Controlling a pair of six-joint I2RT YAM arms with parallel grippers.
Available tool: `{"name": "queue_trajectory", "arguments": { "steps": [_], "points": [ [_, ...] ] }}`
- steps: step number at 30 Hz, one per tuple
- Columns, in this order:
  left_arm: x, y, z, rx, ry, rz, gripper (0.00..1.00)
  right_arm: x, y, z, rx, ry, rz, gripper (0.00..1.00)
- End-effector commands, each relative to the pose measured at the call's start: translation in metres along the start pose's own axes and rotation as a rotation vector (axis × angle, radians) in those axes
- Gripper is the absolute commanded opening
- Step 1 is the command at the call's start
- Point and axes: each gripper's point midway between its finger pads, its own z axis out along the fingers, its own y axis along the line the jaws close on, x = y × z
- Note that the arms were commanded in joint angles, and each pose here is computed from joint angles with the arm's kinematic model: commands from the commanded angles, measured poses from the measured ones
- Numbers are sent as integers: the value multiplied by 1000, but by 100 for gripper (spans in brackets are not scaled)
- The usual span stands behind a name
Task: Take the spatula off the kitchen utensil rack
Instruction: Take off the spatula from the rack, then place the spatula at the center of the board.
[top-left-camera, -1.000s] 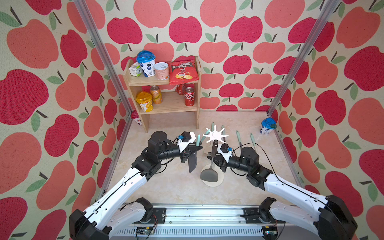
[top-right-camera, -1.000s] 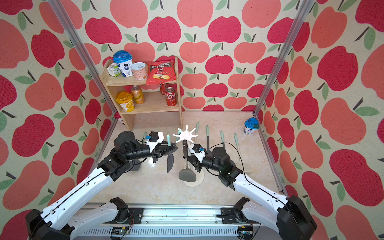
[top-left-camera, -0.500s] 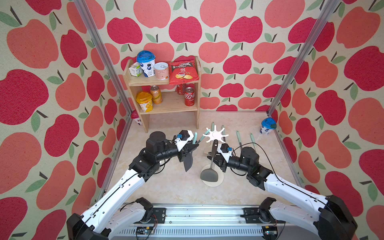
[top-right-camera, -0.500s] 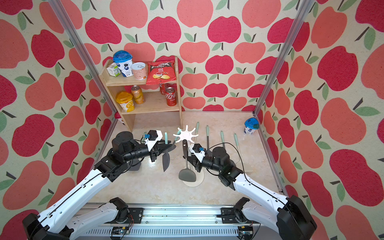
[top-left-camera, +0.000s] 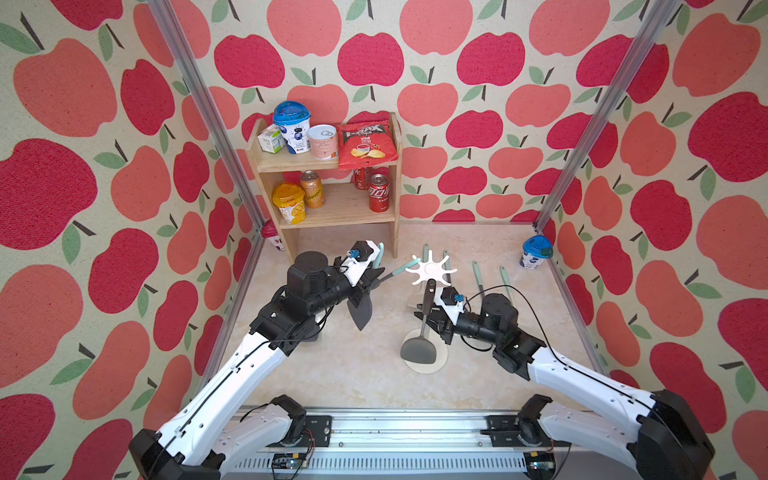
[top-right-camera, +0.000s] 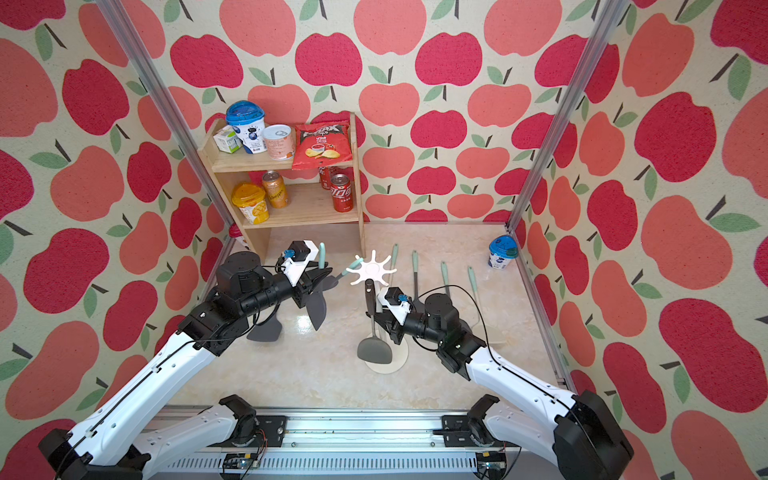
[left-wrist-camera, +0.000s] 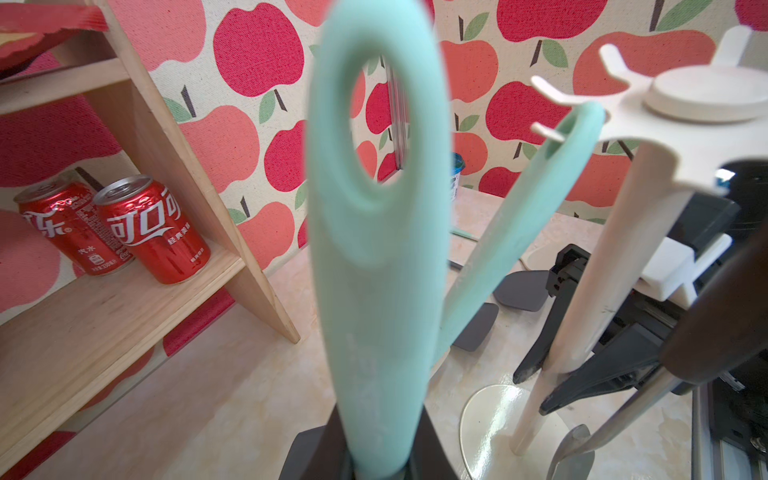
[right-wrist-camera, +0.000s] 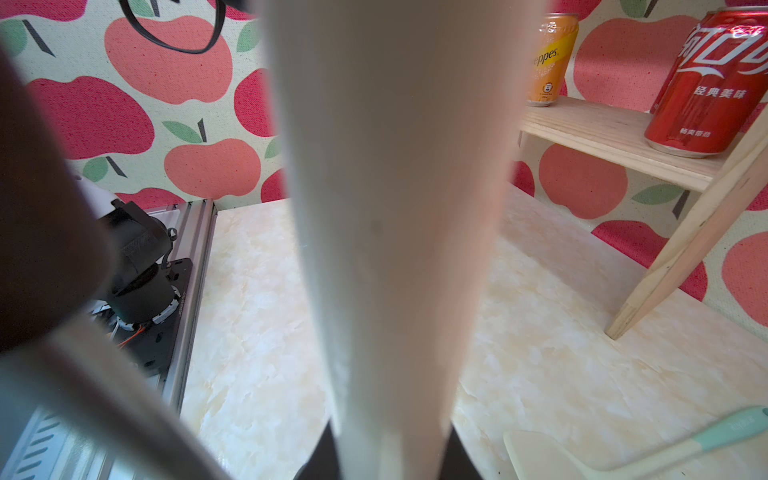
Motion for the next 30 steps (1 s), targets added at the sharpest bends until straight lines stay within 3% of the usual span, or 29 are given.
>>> {"name": "queue_trajectory", "arguments": {
  "steps": [1, 20, 30],
  "points": [
    [-6, 11, -9, -58, 11, 9, 0, 38, -12, 1, 59, 135, 45, 0],
    [14, 34, -6, -173, 129, -67, 0, 40, -13, 2, 59, 143, 49, 0],
    [24, 73, 4, -340, 235, -170, 0, 40, -13, 2, 61, 143, 49, 0]
  ]
}}
